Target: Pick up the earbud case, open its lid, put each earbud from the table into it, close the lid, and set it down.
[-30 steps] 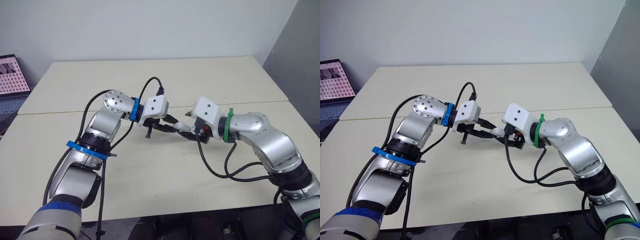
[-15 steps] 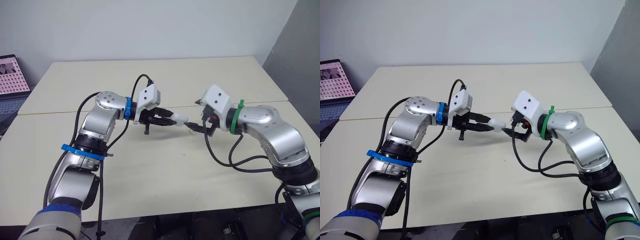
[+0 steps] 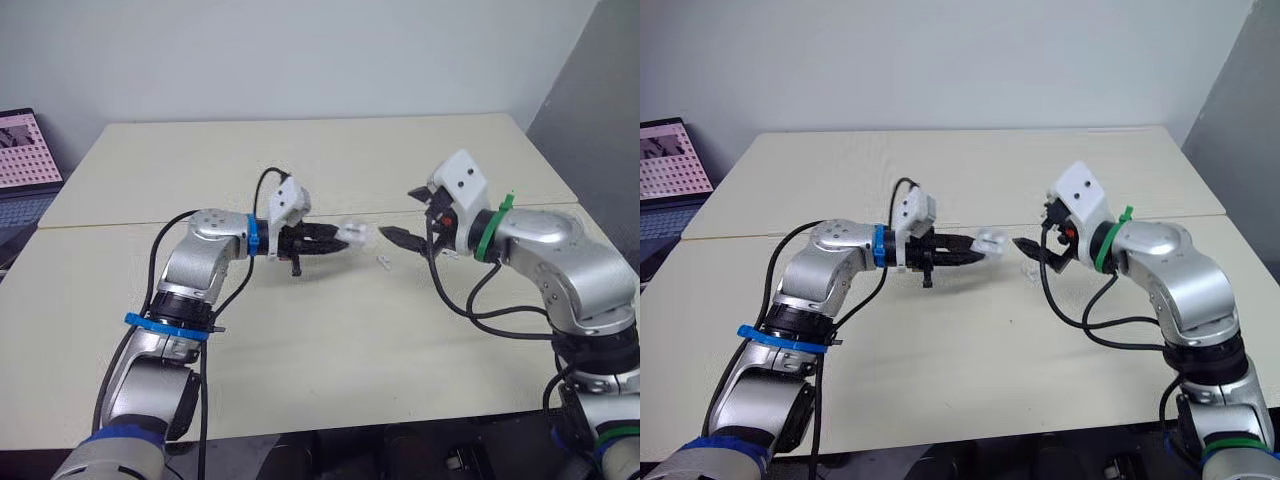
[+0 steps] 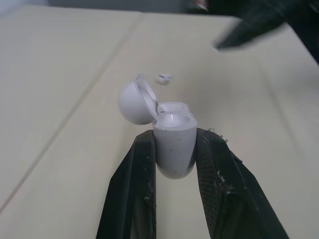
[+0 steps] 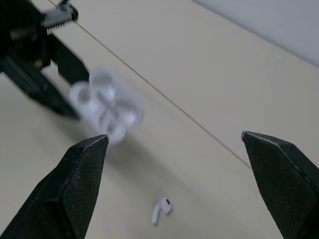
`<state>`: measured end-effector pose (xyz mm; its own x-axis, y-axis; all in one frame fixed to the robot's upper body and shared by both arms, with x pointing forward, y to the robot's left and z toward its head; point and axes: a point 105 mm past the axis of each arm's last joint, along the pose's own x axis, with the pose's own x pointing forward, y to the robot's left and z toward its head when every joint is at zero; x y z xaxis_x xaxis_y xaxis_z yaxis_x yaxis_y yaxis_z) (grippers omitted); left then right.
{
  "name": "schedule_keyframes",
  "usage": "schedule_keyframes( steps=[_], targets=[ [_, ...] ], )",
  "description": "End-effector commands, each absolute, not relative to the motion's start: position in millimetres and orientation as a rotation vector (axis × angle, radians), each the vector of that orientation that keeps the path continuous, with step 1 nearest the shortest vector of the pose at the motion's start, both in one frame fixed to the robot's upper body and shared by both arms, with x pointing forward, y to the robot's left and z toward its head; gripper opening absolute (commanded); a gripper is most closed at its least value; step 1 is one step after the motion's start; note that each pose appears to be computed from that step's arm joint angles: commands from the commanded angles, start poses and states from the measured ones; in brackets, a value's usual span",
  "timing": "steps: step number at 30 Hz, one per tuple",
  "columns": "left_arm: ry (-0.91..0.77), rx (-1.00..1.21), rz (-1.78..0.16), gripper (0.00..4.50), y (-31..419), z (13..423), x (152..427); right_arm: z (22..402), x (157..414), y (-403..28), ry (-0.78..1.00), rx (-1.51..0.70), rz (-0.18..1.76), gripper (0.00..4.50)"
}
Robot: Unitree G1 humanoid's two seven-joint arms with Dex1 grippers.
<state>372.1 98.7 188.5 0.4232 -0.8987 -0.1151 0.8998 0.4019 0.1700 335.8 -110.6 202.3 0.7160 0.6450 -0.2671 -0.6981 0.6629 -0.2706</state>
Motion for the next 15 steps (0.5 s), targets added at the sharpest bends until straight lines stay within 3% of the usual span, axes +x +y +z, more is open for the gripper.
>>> schedule_keyframes(
  steps=[1,8,15],
  targets=[
    [-0.189,0.093,-0.952,0.73,114,220,384,197,336,-106,0.111,-0.344,0.749,4.46],
    [-0.311,-0.036,-0.754,0.73,119,229,381,144,356,-97,0.193,-0.286,0.654,4.46],
    [-0.317,-0.063,-0.711,0.73,108,225,373,108,375,-93,0.250,-0.266,0.512,4.46]
  ],
)
